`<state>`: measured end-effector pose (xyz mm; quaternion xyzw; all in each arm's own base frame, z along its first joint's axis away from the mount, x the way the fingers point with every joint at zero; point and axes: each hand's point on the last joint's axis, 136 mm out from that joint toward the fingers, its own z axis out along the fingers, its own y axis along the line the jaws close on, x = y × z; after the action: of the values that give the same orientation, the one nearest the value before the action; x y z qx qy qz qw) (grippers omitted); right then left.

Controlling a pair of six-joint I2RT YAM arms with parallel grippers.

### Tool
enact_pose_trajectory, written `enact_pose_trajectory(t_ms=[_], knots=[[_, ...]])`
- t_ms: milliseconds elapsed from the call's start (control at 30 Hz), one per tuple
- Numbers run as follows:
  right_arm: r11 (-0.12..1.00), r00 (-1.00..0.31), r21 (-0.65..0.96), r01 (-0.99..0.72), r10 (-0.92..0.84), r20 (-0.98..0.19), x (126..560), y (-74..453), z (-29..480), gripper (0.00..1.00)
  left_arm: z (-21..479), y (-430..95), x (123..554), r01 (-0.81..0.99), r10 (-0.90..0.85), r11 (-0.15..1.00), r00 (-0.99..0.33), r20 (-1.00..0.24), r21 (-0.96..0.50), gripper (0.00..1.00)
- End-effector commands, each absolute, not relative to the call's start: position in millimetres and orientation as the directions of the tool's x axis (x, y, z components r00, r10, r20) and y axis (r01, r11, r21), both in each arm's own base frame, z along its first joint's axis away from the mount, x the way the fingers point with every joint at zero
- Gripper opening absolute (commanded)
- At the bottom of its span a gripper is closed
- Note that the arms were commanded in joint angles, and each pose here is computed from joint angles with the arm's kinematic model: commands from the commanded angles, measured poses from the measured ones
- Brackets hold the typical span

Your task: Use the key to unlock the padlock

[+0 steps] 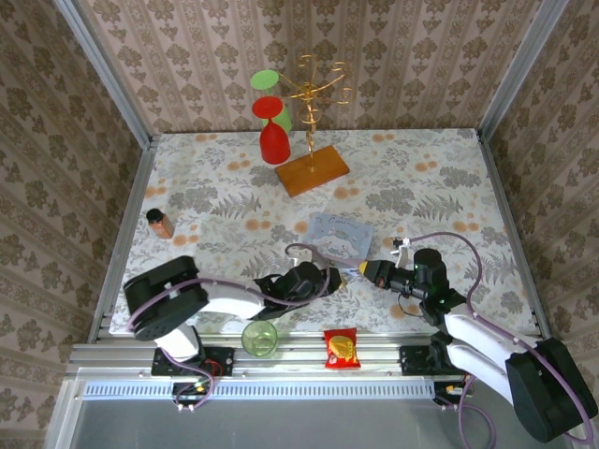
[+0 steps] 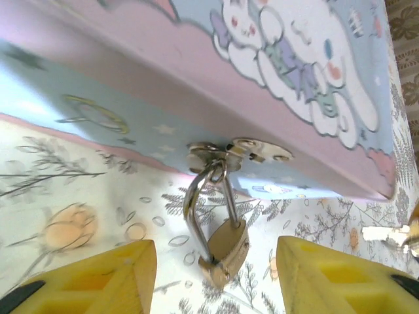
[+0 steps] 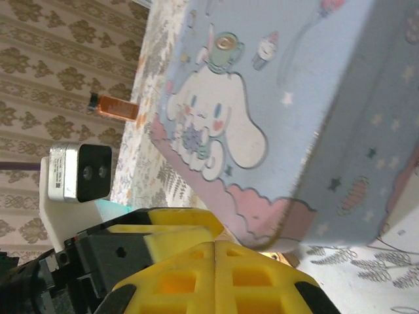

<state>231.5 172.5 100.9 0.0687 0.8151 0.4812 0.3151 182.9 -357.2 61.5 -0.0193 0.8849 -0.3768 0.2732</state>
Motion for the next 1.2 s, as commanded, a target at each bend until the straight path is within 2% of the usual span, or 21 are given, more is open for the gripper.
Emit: enact_pose_trajectory(t_ms=[0,67,167,300,533,667,867,1067,1167], knots=[[0.481,-0.735,0.818,-0.314,0.422,-0.531,237.9,177.2,137.5,0.0,75.8,-331.8,185.6,0.188,-0.233,0.765,-0.81,-0.537,-0.616,0.51],[0.468,-0.706,0.815,-0.341,0.444,-0.551,238.6,175.8,150.4,0.0,103.1,-335.2,186.6,0.229,-0.27,0.707,-0.787,-0.555,-0.669,0.51],[0.448,-0.655,0.81,-0.379,0.488,-0.577,239.5,172.6,173.8,0.0,160.1,-352.3,186.9,0.35,-0.354,0.53,-0.737,-0.577,-0.772,0.52],[0.382,-0.606,0.808,-0.449,0.534,-0.59,235.3,177.3,210.6,0.0,220.4,-377.7,182.7,0.489,-0.369,0.354,-0.71,-0.599,-0.797,0.52],[0.316,-0.567,0.794,-0.519,0.569,-0.596,225.5,189.3,236.9,0.0,259.4,-394.0,181.0,0.526,-0.43,0.15,-0.728,-0.534,-0.837,0.51],[0.279,-0.561,0.807,-0.521,0.601,-0.57,224.0,187.9,238.6,0.0,256.7,-400.6,178.8,0.502,-0.421,0.123,-0.755,-0.503,-0.856,0.46],[0.294,-0.56,0.807,-0.512,0.598,-0.573,222.2,185.9,234.5,0.0,246.4,-395.6,180.1,0.475,-0.437,0.167,-0.75,-0.497,-0.864,0.45],[0.308,-0.569,0.805,-0.506,0.582,-0.581,221.5,186.9,228.8,0.0,254.5,-402.1,176.8,0.498,-0.425,0.137,-0.752,-0.505,-0.856,0.28],[0.314,-0.573,0.805,-0.504,0.576,-0.583,221.6,187.7,226.5,0.0,252.2,-401.3,178.3,0.493,-0.43,0.14,-0.751,-0.501,-0.859,0.24]])
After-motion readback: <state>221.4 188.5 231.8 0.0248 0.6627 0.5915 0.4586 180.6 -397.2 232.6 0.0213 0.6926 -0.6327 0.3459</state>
